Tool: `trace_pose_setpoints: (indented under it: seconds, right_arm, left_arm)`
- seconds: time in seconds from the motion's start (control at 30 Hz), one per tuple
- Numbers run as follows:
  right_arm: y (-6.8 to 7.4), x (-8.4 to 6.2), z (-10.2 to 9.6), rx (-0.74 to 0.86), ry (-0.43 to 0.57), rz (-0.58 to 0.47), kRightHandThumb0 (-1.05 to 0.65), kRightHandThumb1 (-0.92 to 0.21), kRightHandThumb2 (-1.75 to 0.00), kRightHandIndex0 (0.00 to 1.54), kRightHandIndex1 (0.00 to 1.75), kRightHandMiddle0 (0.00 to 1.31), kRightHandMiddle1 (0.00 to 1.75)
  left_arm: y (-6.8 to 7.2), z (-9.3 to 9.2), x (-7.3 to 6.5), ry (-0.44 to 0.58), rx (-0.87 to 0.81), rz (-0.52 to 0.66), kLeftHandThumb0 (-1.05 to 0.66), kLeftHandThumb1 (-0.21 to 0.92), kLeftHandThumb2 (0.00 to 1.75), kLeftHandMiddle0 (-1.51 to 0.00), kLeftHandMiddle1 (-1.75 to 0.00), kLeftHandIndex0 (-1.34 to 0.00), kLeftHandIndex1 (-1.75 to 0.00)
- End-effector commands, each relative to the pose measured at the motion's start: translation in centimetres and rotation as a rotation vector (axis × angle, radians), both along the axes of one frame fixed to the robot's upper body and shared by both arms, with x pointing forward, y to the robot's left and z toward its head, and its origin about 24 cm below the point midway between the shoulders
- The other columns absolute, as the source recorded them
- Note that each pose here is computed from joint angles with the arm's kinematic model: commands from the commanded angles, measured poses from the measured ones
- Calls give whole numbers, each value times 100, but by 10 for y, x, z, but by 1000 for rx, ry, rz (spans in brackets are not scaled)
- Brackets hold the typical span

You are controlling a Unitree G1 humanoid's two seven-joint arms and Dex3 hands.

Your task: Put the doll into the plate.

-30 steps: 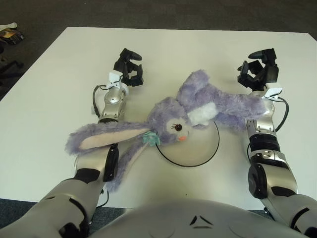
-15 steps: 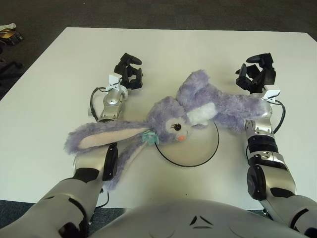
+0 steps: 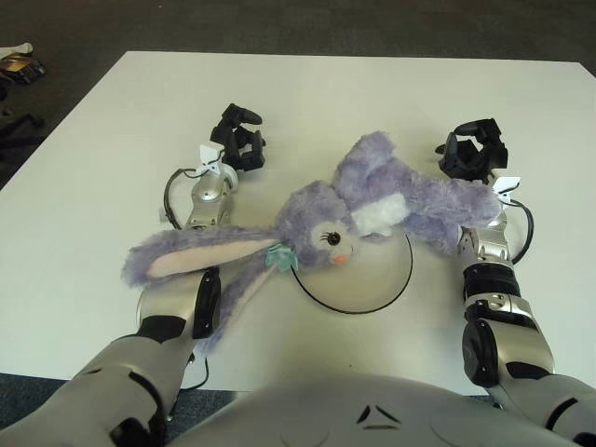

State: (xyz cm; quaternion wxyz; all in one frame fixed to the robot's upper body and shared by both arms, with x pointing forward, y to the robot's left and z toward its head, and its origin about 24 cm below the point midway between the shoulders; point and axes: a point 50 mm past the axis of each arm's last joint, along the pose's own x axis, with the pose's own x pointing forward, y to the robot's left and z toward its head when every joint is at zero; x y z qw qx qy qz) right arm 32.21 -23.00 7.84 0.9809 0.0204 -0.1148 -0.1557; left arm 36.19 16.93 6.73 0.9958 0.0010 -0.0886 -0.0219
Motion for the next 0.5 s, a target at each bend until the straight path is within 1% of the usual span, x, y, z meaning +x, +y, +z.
trace_pose_setpoints:
  seconds: [0.0, 0.13, 0.27, 0.47]
  right_arm:
    - [-3, -2, 1, 25, 8, 2, -1, -57, -91, 54, 141, 33, 175]
    - [-7, -5, 8, 21, 19, 4, -1, -56, -93, 55, 141, 34, 175]
    - [-7, -8, 13, 20, 35, 5, -1, -55, -93, 55, 141, 35, 175]
    - [-6, -12, 17, 46, 114, 18, -1, -55, -94, 53, 142, 36, 175]
  left_arm:
    - [8, -6, -2, 26, -9, 13, -1, 36, 128, -47, -175, -46, -175]
    - [9, -7, -3, 22, -15, 12, -1, 35, 129, -48, -175, -46, -175]
    - [9, -7, -4, 17, -18, 11, -1, 35, 129, -48, -175, -46, -175]
    - [8, -7, -5, 8, -7, 12, -1, 33, 131, -49, -175, -47, -175]
